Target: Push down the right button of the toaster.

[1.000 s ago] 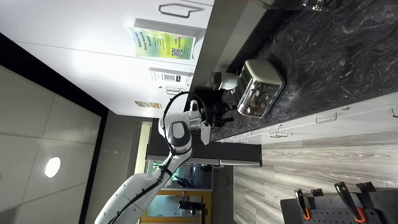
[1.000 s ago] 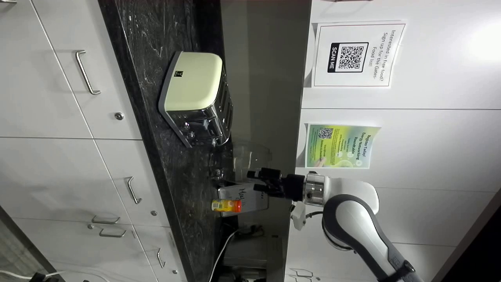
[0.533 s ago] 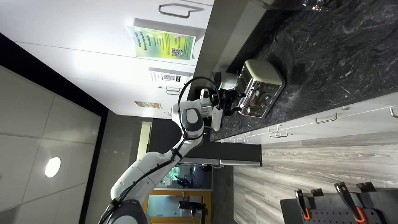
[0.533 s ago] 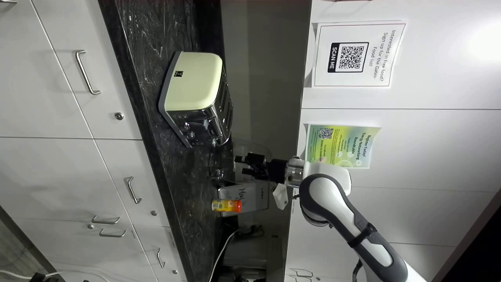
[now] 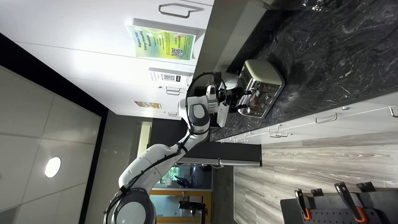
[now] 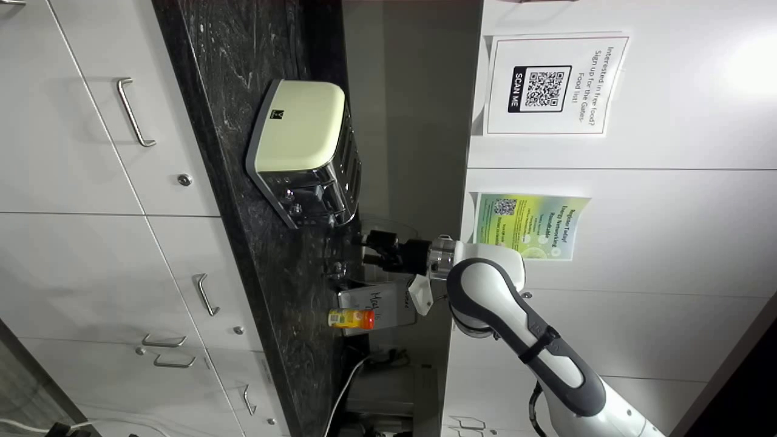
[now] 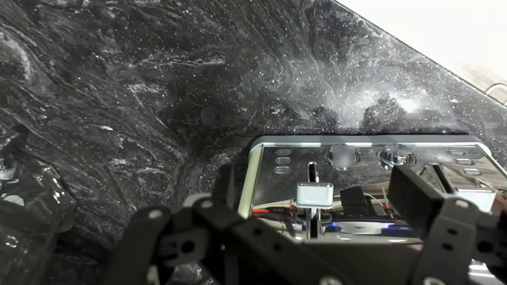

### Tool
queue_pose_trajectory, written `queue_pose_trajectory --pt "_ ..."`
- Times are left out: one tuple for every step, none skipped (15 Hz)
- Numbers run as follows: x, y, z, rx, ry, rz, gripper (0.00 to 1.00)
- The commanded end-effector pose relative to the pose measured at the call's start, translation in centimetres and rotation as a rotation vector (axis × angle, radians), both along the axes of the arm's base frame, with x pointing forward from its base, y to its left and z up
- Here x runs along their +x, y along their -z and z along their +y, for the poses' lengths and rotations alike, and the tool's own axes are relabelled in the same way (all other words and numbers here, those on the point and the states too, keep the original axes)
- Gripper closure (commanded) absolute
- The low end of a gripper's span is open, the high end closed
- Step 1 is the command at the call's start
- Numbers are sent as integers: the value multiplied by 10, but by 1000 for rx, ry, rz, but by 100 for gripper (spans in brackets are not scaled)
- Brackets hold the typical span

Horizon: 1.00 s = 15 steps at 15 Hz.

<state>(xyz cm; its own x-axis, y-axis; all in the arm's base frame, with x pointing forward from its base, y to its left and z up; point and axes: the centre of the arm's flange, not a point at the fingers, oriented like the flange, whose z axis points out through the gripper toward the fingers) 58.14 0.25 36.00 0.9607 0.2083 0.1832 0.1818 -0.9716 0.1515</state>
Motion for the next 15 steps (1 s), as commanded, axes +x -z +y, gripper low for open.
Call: queue_pose_trajectory --pt "0 -1 5 5 -3 -30 0" --pt "2 -1 7 8 -3 -38 0" --pt "4 0 9 12 -2 -49 25" --pt "5 1 11 14 -10 -59 28" --pt "7 2 13 11 -8 -69 34" --pt "8 2 15 8 -4 -77 44" --pt "10 4 16 9 -3 -80 51" --pt "11 6 16 7 -1 -82 59" --pt "13 8 16 11 1 -81 66" --pt "14 11 16 15 2 -79 73" --pt "16 13 16 17 3 -79 81" --pt "18 16 16 22 -1 -79 88" --pt "19 19 15 23 -3 -83 97" --pt "21 21 15 27 -4 -88 100" --pt "23 24 14 32 -7 -95 100"
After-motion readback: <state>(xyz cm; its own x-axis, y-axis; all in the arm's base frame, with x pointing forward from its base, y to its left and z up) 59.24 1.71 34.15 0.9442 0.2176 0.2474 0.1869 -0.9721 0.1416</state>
